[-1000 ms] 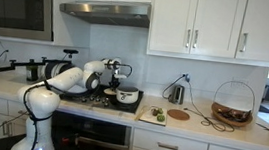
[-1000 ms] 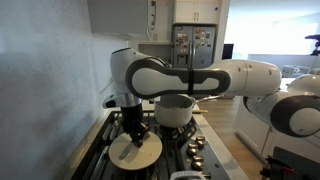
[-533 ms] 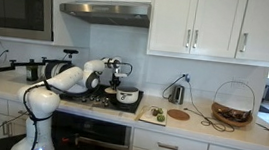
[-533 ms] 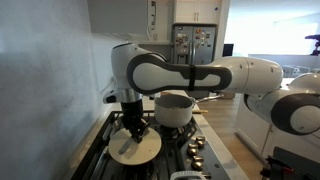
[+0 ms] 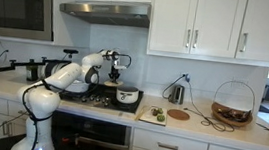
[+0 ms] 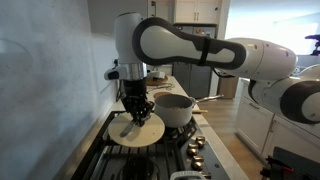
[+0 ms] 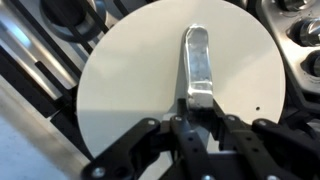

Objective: Pick the lid on the stove and put it on the uncovered pot

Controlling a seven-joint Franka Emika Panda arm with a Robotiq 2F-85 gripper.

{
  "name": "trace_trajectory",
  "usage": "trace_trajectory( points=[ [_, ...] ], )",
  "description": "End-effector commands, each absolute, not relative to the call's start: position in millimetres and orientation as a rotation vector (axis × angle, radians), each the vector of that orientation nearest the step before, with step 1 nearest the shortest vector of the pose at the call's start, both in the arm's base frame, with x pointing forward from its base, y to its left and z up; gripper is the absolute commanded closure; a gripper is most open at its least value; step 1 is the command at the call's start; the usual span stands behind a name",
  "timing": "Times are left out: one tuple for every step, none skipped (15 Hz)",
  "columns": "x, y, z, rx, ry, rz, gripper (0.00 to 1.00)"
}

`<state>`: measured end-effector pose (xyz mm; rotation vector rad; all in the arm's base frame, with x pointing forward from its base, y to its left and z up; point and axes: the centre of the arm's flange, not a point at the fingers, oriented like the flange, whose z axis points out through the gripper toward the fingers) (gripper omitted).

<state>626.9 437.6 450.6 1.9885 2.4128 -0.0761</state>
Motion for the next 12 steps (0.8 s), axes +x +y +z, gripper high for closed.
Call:
trace_trajectory(
  points=[
    [655.6, 465.2, 509.3, 1.915, 2.431, -0.146, 0.94],
    [654.6, 466.4, 516.5, 1.900, 2.438, -0.158, 0.94],
    [652.9, 467.3, 524.0, 1.891, 2.436, -0.172, 0.94],
    [650.3, 466.5, 528.9, 1.878, 2.432, -0.183, 0.94],
    [648.6, 465.7, 533.5, 1.858, 2.430, -0.193, 0.94],
    [646.8, 462.9, 539.1, 1.854, 2.417, -0.198, 0.94],
    [646.6, 458.9, 544.3, 1.854, 2.404, -0.200, 0.94],
    [648.3, 454.2, 548.7, 1.854, 2.394, -0.198, 0.94],
    [649.7, 447.4, 552.5, 1.868, 2.373, -0.197, 0.94],
    [651.2, 441.9, 555.0, 1.878, 2.356, -0.199, 0.94],
    [653.7, 433.5, 556.7, 1.898, 2.339, -0.200, 0.94],
    [655.9, 427.0, 558.3, 1.913, 2.320, -0.202, 0.94]
  ],
)
